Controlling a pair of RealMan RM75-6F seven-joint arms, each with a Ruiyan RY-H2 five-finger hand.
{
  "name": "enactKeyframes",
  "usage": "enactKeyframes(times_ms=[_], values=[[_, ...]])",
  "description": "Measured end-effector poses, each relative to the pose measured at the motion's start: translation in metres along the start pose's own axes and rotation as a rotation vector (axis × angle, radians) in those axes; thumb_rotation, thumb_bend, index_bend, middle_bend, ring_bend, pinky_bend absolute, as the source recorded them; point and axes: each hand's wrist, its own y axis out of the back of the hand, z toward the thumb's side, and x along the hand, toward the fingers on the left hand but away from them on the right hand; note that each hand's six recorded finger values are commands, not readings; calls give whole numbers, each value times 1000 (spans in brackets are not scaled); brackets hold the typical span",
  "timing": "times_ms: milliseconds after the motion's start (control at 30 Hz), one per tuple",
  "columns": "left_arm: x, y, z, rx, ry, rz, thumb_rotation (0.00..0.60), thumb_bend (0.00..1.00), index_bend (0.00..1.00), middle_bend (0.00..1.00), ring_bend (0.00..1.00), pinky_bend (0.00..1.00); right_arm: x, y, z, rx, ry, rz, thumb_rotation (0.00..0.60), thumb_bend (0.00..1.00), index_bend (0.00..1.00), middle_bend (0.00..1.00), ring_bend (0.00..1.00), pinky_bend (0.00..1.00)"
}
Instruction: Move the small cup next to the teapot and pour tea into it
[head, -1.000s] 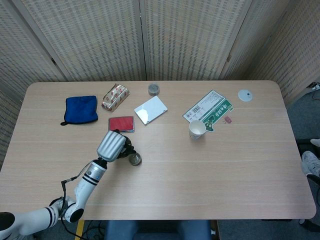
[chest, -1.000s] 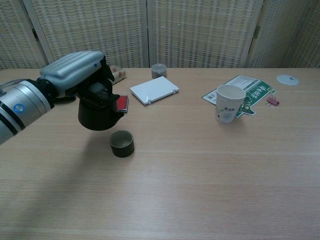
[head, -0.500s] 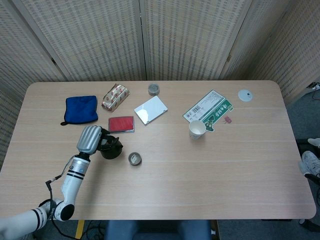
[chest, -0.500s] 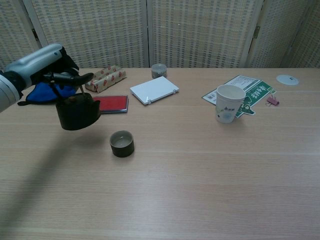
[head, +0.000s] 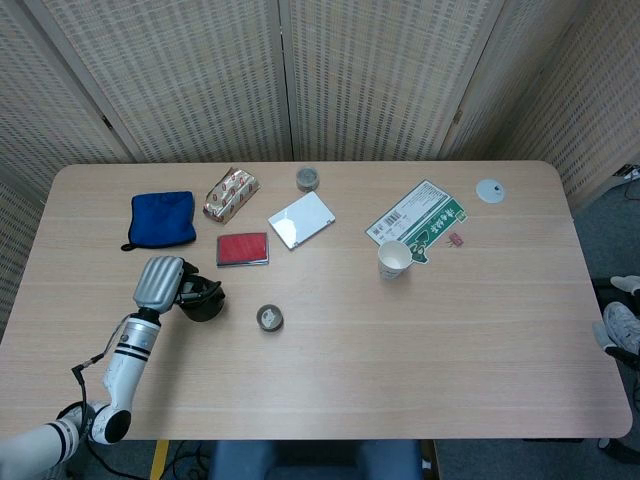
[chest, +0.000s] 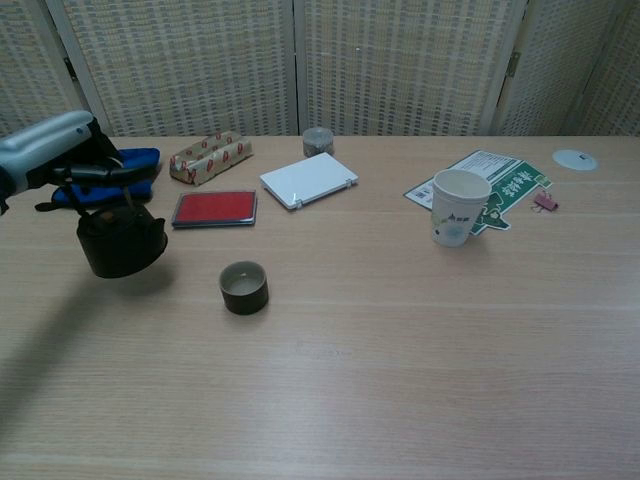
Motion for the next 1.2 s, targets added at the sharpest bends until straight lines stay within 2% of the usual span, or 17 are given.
enactKeyframes(times_ms=[267, 867, 967, 1200], values=[[-7, -14, -10, 73, -16, -29, 225, 196, 1000, 1000, 919, 537, -2, -3, 1, -2, 3, 7, 600, 201, 314, 283, 185, 272], [-15, -37, -14, 120, -29, -65, 224, 193, 969, 1000, 853, 505, -2, -2, 1, -1, 1, 5, 600, 201, 314, 283, 185, 272], [-16, -38, -15, 133, -29, -70, 216, 185, 921, 975, 806, 491, -2, -2, 1, -1, 3, 5, 600, 201, 314, 283, 185, 272], [-19, -37, -14, 150, -27, -77, 111, 168, 689, 740, 578, 451, -2, -2, 3, -1, 4, 4, 600, 201, 314, 283, 185, 272]])
